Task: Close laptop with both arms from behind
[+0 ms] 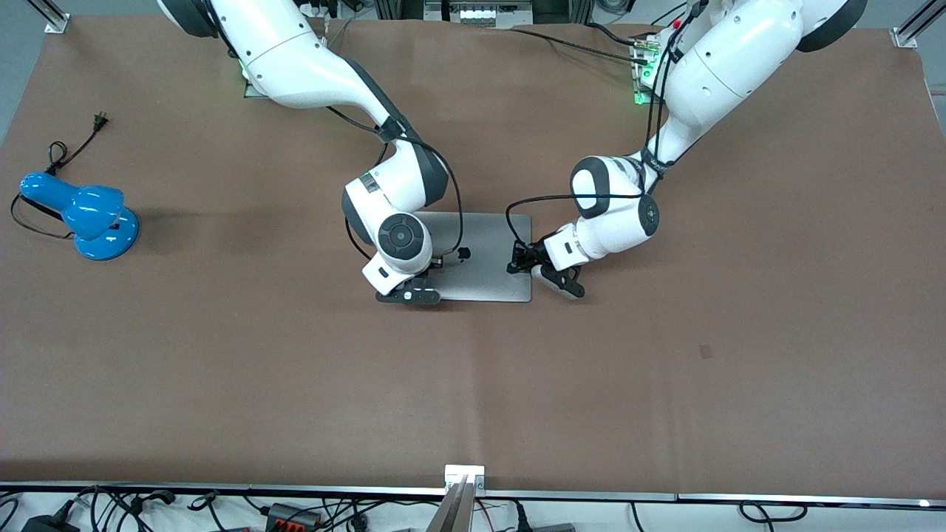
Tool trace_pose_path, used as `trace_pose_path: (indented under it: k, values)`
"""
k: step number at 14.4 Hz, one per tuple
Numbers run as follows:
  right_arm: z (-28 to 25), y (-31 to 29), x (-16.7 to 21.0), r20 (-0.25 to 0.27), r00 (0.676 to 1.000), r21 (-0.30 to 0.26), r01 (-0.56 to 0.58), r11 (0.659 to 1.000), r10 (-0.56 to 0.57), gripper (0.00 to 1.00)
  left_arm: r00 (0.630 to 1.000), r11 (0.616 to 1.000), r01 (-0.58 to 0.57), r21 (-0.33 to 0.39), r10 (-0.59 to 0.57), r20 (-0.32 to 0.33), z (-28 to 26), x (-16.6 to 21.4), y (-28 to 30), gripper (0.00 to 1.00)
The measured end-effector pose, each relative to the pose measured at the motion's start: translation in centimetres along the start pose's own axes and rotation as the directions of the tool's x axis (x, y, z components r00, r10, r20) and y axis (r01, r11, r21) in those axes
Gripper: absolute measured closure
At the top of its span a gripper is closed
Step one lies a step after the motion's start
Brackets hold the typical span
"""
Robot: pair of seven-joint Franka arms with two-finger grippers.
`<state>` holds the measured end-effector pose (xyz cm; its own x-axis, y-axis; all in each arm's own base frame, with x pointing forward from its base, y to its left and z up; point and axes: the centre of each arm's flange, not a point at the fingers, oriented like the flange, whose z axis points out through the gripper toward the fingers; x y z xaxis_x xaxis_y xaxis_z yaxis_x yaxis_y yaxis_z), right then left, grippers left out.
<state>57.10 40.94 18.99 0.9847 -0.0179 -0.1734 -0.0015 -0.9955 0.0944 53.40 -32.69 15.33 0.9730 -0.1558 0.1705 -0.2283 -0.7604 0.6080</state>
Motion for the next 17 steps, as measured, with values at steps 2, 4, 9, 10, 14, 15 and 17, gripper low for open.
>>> trace_pose_path:
  k: [2,4,9,10,14,15,17]
  values:
    - [-0.1,0.0,0.0,-0.001,1.000,0.000,0.000,1.000,0.000,0.99,1.000,1.000,0.000,0.000,0.000,0.000,0.0,0.0,0.0,0.99]
    - [-0.1,0.0,0.0,-0.001,1.000,0.000,0.001,1.000,-0.001,0.99,1.000,1.000,0.001,0.002,-0.001,-0.003,-0.2,0.2,-0.2,0.99]
    - [-0.3,-0.1,0.1,-0.006,1.000,0.004,0.001,1.000,-0.001,0.99,1.000,1.000,0.016,0.005,-0.016,-0.012,-1.9,1.3,-2.2,0.99]
    - [-0.6,-0.2,0.2,-0.011,1.000,0.007,0.001,1.000,-0.001,0.99,1.000,1.000,0.018,-0.014,-0.018,0.002,-2.8,1.8,-2.7,0.99]
    - [-3.1,0.1,1.0,-0.049,0.999,0.026,-0.007,1.000,0.009,0.99,0.996,0.994,-0.057,-0.089,0.063,0.071,-8.7,4.8,-3.1,0.99]
    - [-4.0,0.3,1.0,-0.061,0.998,0.030,-0.009,1.000,0.010,0.99,0.990,0.991,-0.088,-0.097,0.097,0.098,-10.7,5.6,-3.6,0.99]
    - [-5.8,0.8,1.1,-0.076,0.997,0.032,-0.013,0.999,0.016,0.99,0.979,0.987,-0.136,-0.089,0.148,0.143,-14.2,6.7,-5.1,0.99]
